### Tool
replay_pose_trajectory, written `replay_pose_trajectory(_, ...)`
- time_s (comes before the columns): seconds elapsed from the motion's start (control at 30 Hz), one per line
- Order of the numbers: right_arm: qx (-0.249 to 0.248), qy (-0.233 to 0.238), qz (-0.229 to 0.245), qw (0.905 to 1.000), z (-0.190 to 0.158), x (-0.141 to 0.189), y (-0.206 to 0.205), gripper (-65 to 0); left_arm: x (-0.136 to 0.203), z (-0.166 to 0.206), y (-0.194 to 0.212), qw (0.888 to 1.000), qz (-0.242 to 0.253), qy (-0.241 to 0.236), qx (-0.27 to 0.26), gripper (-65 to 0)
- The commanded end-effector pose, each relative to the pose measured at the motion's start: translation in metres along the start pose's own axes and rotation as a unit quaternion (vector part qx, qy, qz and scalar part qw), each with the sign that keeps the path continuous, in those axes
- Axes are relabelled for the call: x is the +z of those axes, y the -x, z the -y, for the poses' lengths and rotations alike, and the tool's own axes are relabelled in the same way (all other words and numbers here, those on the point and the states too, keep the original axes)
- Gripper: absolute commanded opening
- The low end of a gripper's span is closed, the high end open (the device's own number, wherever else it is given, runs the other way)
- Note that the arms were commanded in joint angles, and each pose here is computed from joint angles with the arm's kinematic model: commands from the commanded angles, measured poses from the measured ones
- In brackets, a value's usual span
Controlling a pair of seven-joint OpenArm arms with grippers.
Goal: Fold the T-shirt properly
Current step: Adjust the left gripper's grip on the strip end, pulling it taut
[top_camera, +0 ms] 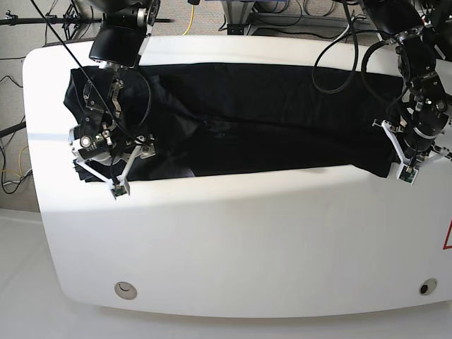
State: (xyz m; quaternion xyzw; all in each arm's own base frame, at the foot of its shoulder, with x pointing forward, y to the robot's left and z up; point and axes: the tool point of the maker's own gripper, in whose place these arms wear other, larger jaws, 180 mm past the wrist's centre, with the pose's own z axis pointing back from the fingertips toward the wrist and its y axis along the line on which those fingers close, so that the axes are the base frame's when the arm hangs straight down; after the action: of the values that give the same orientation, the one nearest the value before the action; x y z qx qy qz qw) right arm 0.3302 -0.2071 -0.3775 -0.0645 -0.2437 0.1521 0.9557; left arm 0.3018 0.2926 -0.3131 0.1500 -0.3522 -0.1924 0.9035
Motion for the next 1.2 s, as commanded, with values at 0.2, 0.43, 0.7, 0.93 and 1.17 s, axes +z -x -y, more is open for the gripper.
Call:
replay_pose_trajectory(0.2, -0.013, 0.007, 0.008, 0.9999, 0.004, 0.006, -0.002, 0.0, -0.031, -0.006, 0.001, 0.998, 0.001, 0.032, 0.054, -57.7)
replay_pose_trajectory(0.43, -0.007, 0.008, 0.015, 0.9998, 0.004, 0.006, -0.008, 0.0, -0.055, 0.008, -0.005, 0.992, 0.013, 0.073, 0.099, -45.8)
replay_pose_trajectory(0.7, -0.011, 0.004, 0.013, 0.9999, 0.001, 0.004, -0.007, 0.0, -0.057, 0.007, -0.010, 0.991, 0.028, 0.075, 0.107, -37.8)
replay_pose_trajectory(0.93, -0.015, 0.004, 0.014, 0.9998, 0.002, 0.003, -0.009, 0.0, -0.050, 0.002, -0.012, 0.992, 0.038, 0.062, 0.099, -29.6)
replay_pose_trajectory(1.17, -0.014, 0.016, 0.032, 0.9992, 0.011, 0.006, -0.020, 0.0, -0.055, 0.011, -0.004, 0.991, 0.021, 0.076, 0.108, -24.9)
